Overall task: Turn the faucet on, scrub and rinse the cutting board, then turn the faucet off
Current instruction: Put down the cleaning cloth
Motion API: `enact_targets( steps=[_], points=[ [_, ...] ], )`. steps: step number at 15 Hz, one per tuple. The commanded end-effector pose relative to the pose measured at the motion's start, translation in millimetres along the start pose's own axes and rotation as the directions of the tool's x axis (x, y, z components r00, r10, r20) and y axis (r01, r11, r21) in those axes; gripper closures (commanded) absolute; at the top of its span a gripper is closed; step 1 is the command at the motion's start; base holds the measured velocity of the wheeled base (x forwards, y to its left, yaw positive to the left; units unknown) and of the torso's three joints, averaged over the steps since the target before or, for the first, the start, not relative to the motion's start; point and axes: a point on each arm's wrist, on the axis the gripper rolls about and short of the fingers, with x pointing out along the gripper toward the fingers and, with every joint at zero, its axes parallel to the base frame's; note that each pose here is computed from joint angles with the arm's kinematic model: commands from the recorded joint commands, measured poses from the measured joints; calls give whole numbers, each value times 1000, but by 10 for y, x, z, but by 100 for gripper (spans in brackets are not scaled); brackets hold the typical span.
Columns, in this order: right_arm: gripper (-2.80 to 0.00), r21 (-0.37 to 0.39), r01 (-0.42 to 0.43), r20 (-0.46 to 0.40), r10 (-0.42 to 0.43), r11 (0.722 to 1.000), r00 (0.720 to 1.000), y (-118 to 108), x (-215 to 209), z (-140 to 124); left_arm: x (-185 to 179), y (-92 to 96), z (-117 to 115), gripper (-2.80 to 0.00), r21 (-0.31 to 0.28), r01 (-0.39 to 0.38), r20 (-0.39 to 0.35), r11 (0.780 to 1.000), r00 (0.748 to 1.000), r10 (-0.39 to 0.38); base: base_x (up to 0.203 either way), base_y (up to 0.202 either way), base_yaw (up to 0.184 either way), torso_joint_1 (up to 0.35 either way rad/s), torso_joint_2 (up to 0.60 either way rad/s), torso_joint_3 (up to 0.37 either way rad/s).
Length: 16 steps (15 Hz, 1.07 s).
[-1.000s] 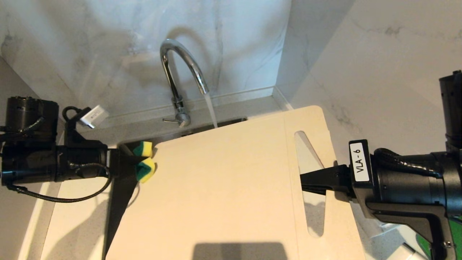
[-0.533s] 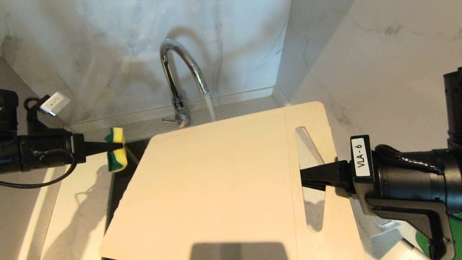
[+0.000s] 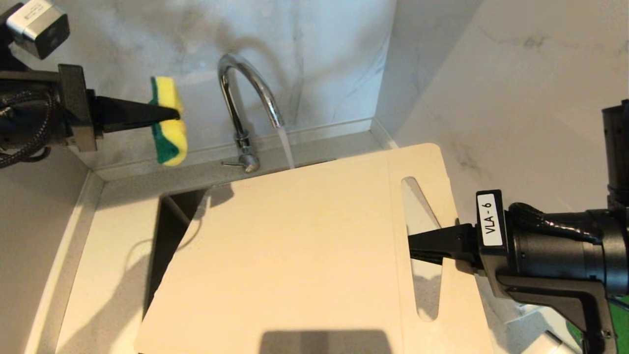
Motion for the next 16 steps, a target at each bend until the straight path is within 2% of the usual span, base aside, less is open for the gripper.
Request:
enact_targets(
  steps=[1,3,5,7,10,16],
  points=[
    [0,-11,0,6,0,1000,1000,6,3,5,123,-549,-114,0,38,121,-38,992,992,-120,0,0,0,0,0,0],
    [0,-10,-1,6,1,1000,1000,7,10,1,350,-812,-301,0,40,151,-107,988,983,-146,0,0,0,0,0,0],
    [0,-8,-2,5,2,1000,1000,10,9,-2,704,-951,-517,0,44,144,-184,989,974,-134,0,0,0,0,0,0],
    [0,-5,-6,-2,6,1000,1000,17,7,-20,1003,-1017,-701,0,54,131,-226,990,967,-115,0,0,0,0,0,0],
    [0,-2,-9,-6,9,1000,1000,28,-3,-19,1296,-964,-898,0,69,75,-258,995,965,-55,0,0,0,0,0,0],
    [0,8,-18,-13,18,1000,1000,59,-6,-40,1287,-724,-1098,0,92,16,-315,996,949,14,0,0,0,0,0,0]
  ],
)
